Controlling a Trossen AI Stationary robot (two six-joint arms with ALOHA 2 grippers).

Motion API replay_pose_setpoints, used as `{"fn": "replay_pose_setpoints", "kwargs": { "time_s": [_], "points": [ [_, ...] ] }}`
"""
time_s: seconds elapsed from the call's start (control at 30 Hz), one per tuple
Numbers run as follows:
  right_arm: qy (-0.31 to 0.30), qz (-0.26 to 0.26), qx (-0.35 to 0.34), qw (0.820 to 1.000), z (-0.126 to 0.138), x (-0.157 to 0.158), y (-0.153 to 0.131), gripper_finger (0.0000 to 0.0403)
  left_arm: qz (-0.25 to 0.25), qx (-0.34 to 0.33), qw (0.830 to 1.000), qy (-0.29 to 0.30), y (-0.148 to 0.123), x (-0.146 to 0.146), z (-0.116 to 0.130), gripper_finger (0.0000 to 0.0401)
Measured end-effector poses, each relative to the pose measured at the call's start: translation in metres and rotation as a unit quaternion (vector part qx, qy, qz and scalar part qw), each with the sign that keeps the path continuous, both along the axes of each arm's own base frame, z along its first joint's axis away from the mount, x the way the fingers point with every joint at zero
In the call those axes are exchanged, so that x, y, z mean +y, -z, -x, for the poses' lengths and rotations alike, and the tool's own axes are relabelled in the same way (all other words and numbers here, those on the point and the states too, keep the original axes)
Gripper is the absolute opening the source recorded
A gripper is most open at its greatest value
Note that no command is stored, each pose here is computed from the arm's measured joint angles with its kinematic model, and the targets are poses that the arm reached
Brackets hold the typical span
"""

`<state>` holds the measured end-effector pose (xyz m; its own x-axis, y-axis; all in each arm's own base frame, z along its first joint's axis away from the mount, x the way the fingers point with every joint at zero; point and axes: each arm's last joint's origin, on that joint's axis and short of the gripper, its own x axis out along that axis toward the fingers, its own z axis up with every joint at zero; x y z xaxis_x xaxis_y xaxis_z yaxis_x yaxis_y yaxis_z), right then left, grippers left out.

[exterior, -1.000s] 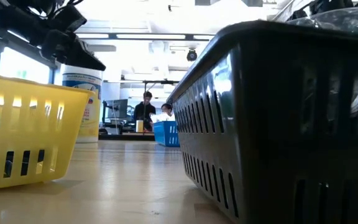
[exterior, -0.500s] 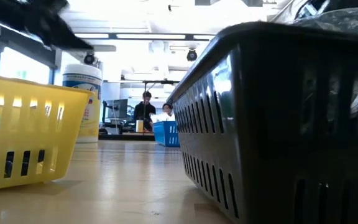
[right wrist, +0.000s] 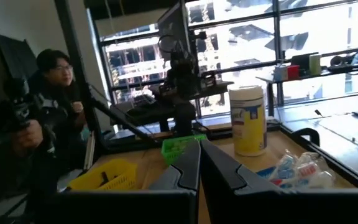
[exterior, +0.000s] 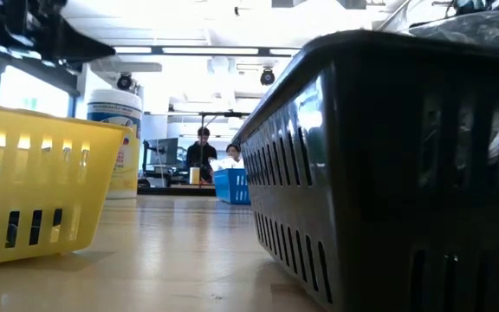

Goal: Pick & Place Travel size toiletries
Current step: Return to Home Position

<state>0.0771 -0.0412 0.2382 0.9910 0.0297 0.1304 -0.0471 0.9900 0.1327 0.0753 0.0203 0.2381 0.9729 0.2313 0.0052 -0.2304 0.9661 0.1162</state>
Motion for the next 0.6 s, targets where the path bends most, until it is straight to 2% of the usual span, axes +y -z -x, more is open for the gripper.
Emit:
{"fn": "replay_pose_setpoints", "kwargs": {
  "time_s": [0.1, 0.27, 0.53, 0.6],
  "points": [
    [0.020, -0.014, -0.020, 1.000, -0.001, -0.002, 0.017, 0.0003, 0.004, 0.010, 1.000, 0.002, 0.010, 0.001, -0.004, 0.0000],
    [0.020, -0.017, -0.045, 0.999, -0.004, -0.005, 0.045, 0.0003, 0.008, 0.023, 0.999, 0.025, 0.022, 0.001, -0.008, 0.0000],
    [0.123, -0.049, -0.020, 0.991, -0.005, -0.012, 0.054, 0.0003, 0.027, 0.027, 0.999, 0.020, 0.031, 0.002, -0.011, 0.0000],
    [0.131, -0.060, -0.006, 0.990, -0.007, -0.011, 0.058, 0.0003, 0.028, 0.027, 0.999, 0.019, 0.038, 0.003, -0.013, 0.0000]
  ]
}}
